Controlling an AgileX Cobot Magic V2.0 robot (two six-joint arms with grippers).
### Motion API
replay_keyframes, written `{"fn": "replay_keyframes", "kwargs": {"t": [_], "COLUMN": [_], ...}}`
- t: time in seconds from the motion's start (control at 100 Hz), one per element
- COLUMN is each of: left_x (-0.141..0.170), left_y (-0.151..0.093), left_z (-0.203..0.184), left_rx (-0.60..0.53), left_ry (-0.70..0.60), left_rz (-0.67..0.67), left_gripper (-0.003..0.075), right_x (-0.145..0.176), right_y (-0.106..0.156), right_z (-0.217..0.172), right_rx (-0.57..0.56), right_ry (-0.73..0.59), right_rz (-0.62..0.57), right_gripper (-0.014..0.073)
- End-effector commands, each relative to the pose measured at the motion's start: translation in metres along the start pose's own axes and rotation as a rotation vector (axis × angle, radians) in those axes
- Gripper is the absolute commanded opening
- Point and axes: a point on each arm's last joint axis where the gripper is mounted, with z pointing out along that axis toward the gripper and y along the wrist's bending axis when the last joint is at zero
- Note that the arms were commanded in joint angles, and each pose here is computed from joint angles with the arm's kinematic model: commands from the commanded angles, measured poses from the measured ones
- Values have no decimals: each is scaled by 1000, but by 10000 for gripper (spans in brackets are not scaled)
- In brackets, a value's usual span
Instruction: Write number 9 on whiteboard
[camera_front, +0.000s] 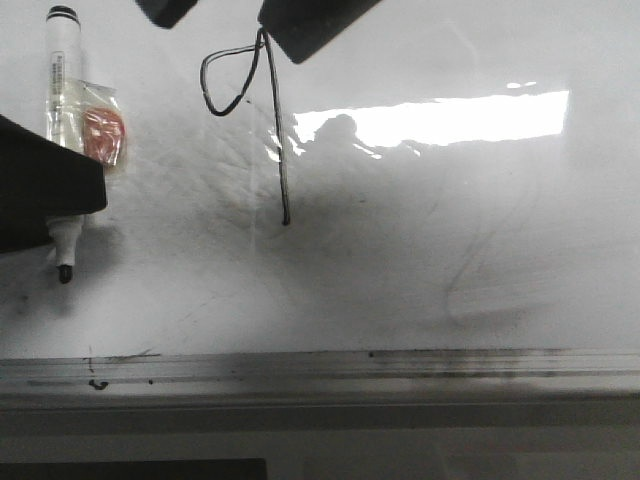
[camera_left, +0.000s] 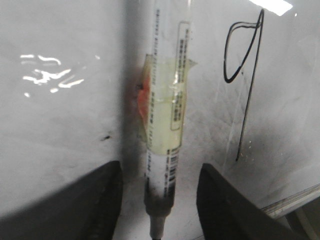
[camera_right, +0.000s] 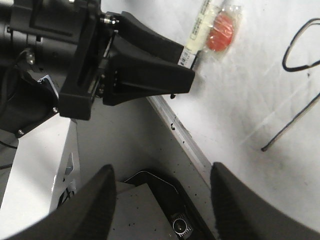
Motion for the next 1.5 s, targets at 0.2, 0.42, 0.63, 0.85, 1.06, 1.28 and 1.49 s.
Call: {"fn": "replay_keyframes", "kwargs": {"t": [0.2, 0.42, 0.63, 0.85, 1.06, 1.28, 1.49], "left_x": [-26, -35, -20, 7, 10, 10, 10], "left_y": [-13, -19, -2, 20, 23, 23, 23], "left_z": [-35, -85, -118, -122, -122, -122, -122], "left_rx": [142, 300, 381, 403, 403, 403, 403], "left_ry": [-193, -343, -489, -538, -538, -538, -538], "left_rz": [31, 159, 240, 271, 269, 269, 269], "left_gripper": [350, -20, -20, -20, -20, -20, -20], "right_x": [-7, 25, 84, 152, 187, 196, 196], "right_y": [3, -1, -9, -17, -23, -25, -25], "right_z": [-38, -68, -86, -86, -74, -65, -65], "right_rx": [36, 90, 151, 160, 160, 160, 160], "right_ry": [-216, -495, -790, -932, -938, -877, -876], "right_rz": [-59, -112, -190, -209, -209, -206, -206], "right_gripper": [-68, -63, -63, -63, -63, -63, -63]}}
